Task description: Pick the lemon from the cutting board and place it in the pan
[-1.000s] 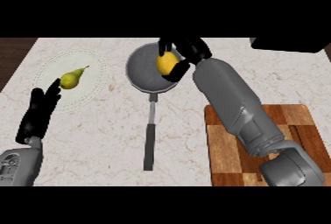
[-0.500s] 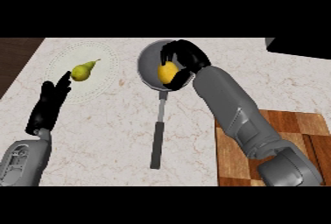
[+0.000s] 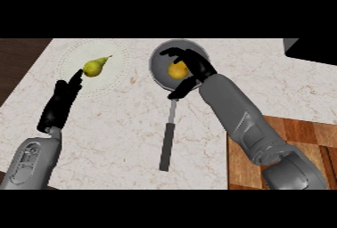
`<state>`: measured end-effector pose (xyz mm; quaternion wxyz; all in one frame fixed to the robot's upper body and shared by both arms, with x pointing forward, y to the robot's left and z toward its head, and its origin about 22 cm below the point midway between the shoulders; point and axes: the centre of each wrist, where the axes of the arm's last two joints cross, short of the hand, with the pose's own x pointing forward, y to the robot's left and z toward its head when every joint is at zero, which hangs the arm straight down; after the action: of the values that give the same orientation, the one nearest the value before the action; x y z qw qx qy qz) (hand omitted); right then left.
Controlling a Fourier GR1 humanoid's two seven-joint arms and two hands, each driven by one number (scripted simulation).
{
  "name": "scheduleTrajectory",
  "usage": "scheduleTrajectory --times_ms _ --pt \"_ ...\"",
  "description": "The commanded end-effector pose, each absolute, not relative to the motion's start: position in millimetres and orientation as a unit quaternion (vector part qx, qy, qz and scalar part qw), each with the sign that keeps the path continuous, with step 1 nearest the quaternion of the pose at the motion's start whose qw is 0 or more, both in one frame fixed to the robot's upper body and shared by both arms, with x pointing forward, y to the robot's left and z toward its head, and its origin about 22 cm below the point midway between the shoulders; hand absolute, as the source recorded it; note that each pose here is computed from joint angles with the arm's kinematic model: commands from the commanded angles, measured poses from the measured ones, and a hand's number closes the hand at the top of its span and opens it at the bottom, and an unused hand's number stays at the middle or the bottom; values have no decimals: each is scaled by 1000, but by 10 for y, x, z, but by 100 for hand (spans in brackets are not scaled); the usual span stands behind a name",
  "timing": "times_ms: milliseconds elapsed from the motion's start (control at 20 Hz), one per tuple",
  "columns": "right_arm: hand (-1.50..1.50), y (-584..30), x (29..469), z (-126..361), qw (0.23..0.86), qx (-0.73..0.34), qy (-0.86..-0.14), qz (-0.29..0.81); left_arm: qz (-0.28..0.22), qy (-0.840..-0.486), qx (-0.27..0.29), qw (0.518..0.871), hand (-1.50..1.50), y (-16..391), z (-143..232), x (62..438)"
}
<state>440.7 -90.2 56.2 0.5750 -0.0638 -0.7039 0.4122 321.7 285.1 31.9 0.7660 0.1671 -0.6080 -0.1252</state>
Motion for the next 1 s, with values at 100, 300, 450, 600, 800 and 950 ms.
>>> scheduleTrajectory --times_ms 100,300,450,600,800,950 --pt "-150 -979 4358 414 584 -27 -729 356 -128 -611 172 762 0 2811 341 3263" --pt "-150 -942 4406 539 575 -18 -763 295 -132 -607 164 767 0 2793 358 3290" --pt "-150 -916 4434 616 577 -14 -776 255 -123 -597 177 773 0 2900 265 3223" --pt "-150 -916 4437 619 595 -21 -773 218 -116 -597 184 772 0 3017 285 3198" --pt "-150 -929 4497 767 598 -36 -775 200 -94 -591 195 777 0 3059 222 3114" --pt "-150 -1344 4595 849 608 -36 -772 181 -91 -589 201 777 0 3103 221 3115"
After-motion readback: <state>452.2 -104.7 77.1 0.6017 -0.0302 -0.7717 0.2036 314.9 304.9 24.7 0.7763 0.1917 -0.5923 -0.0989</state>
